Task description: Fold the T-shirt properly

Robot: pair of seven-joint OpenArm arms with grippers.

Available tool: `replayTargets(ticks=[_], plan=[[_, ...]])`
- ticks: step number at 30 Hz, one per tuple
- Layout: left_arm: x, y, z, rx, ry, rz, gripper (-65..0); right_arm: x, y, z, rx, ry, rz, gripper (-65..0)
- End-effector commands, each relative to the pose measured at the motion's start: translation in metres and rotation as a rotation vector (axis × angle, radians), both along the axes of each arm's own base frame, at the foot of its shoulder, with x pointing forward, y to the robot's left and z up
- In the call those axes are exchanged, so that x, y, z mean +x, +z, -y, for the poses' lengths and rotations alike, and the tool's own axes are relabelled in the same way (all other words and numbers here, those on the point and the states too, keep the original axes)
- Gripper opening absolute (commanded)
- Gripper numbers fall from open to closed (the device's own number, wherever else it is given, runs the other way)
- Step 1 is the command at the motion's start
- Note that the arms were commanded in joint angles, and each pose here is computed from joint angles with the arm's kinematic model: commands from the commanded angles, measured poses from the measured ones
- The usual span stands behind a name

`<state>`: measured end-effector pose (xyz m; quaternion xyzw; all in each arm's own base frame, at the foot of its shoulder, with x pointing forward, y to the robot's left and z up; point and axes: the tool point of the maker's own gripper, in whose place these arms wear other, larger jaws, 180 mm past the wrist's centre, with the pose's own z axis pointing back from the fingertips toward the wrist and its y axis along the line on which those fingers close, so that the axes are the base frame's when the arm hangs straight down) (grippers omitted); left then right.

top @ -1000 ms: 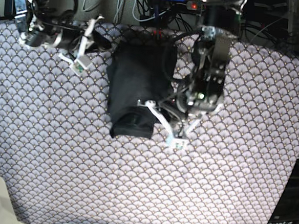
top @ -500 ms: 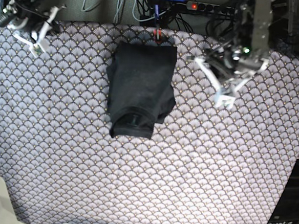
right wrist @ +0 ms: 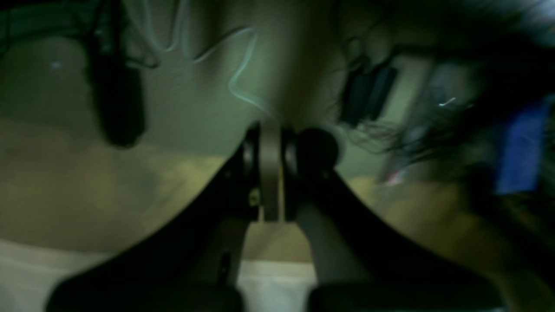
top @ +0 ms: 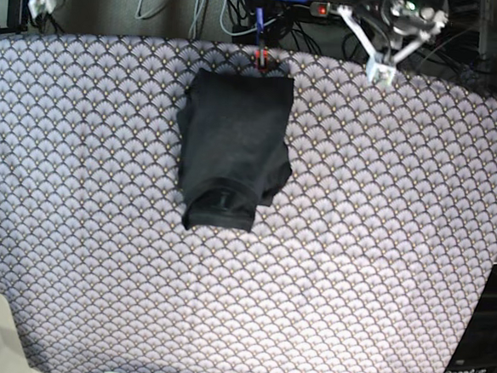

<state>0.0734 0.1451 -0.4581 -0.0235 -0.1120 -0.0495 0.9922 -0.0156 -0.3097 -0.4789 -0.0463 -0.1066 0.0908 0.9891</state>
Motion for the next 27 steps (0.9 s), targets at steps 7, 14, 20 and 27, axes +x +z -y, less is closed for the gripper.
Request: replayTargets(ticks=[7, 14, 20, 27], plan=[[-0.060, -0.106, -0.025, 0.057, 0.019, -0.125, -65.0, -0.045, -0.080, -0.017, 0.139, -0.171, -0.060, -65.0], [-0.086, -0.180, -0.032, 0.106, 0.010, -0.171, -65.0, -0.046, -0.132, -0.059, 0.306, -0.278, -0.069, -65.0], [-0.083, -0.203, -0.019, 0.110, 0.039, -0.111, -65.0, -0.029, -0.147, -0.114, 0.457, -0.243, -0.060, -65.0], [-0.036, -0.194, -0.035, 0.279, 0.113, 0.085, -65.0, -0.033, -0.171, -0.101, 0.106, -0.040, -0.093, -65.0]])
